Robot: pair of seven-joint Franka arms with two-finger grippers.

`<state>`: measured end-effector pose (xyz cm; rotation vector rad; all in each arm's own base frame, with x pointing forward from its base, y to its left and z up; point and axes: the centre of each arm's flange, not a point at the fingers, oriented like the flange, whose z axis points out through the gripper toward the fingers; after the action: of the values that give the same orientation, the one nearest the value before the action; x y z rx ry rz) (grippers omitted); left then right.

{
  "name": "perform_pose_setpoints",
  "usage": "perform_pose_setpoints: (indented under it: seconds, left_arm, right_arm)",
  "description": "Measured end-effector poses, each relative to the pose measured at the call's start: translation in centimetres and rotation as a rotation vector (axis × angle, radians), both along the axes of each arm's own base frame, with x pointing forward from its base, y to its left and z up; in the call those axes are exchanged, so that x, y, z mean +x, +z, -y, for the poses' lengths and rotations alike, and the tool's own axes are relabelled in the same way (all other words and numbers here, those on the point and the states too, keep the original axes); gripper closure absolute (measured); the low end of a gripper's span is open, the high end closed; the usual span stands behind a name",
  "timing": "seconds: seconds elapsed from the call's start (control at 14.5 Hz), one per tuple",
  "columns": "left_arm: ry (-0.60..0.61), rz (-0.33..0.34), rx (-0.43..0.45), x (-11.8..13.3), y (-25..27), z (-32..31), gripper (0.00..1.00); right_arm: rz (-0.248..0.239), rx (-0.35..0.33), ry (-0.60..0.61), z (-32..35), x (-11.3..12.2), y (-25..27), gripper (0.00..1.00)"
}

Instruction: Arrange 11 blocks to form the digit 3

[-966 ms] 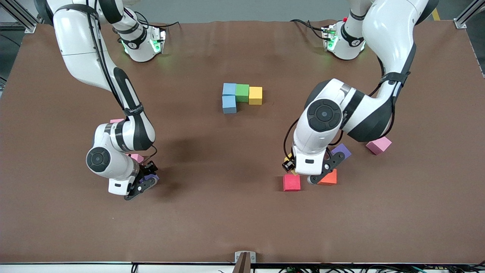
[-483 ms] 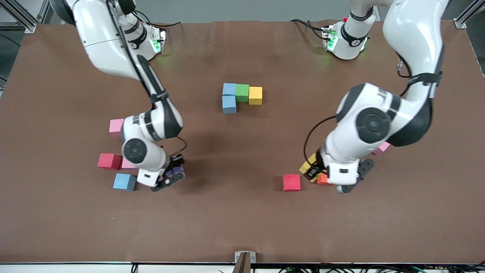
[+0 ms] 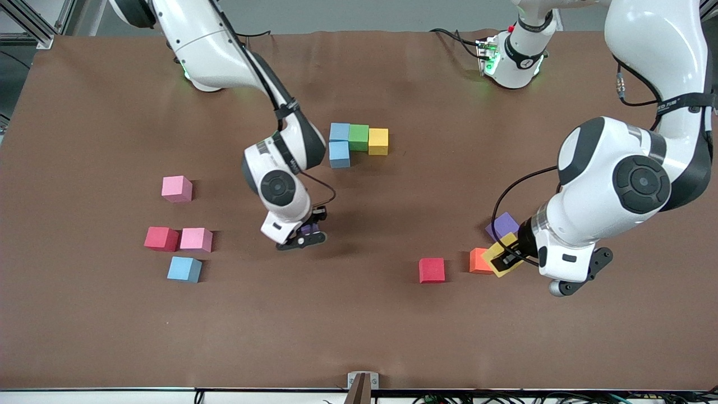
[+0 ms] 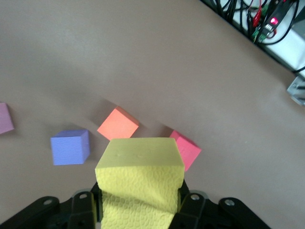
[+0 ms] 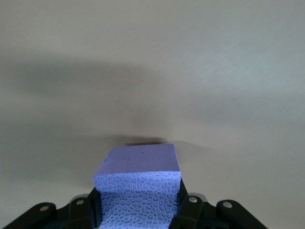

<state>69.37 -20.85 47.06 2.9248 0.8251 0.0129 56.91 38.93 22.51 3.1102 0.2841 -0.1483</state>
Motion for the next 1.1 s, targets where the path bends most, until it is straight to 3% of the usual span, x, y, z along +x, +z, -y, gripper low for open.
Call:
perform_pose_setpoints:
  seconds: [0.28, 1.1]
  left_arm:
    - [-0.043, -0.01, 0.019, -0.3, 0.6, -0.6, 0.44]
    - [-0.038, -0.051, 0.052, -1.8, 3.1, -1.9, 0.44]
  right_arm:
    - [-0.031, 0.036, -0.052, -3.6, -3.7, -1.1, 0.44]
    - [-0.008, 0.048, -0.083, -5.7, -11.4, -1.6, 0.44]
